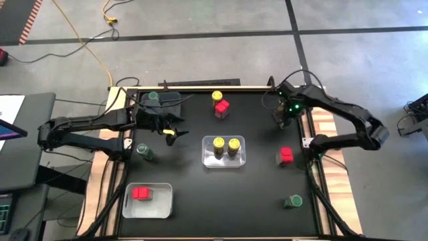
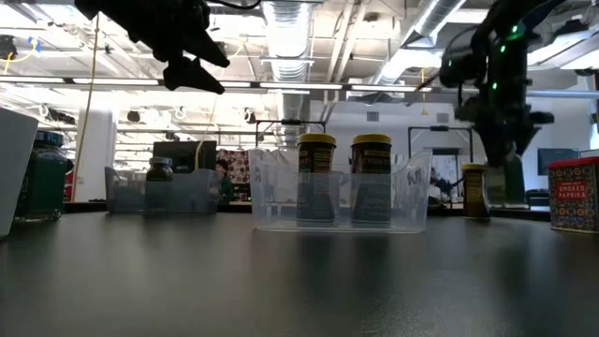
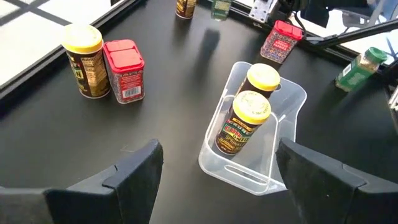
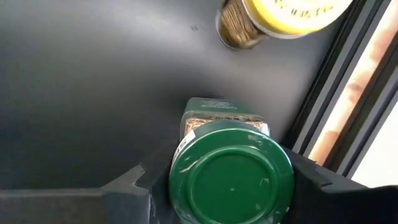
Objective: Sort spices by type
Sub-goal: Put the green seasoning bottle into the black bin
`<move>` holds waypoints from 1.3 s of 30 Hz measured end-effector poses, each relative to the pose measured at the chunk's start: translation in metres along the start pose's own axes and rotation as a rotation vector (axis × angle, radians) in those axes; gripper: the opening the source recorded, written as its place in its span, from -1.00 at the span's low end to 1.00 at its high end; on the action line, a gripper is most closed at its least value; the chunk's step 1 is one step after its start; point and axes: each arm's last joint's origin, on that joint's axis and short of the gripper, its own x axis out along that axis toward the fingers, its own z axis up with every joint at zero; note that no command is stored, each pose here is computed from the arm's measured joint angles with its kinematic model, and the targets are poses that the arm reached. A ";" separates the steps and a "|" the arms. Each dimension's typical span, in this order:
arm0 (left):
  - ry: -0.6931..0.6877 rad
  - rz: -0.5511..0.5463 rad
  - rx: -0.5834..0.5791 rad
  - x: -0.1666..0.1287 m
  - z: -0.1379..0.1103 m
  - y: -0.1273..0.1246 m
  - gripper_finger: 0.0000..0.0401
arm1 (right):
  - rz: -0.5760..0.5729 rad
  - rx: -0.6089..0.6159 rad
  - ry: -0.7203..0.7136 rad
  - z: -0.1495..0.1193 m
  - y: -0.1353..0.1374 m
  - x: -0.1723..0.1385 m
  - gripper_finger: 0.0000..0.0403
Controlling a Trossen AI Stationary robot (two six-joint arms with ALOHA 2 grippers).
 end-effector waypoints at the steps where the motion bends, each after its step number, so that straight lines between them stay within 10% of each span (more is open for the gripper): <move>1: -0.002 0.007 0.006 0.000 0.000 0.000 0.50 | 0.008 -0.009 -0.014 -0.002 0.001 -0.007 0.11; 16: -0.022 0.097 0.049 0.000 0.001 0.003 0.50 | 0.145 -0.183 -0.207 -0.008 0.029 -0.087 0.11; 39: -0.030 0.127 0.028 0.000 0.001 0.004 0.50 | 0.252 -0.650 -0.359 0.056 0.127 -0.138 0.13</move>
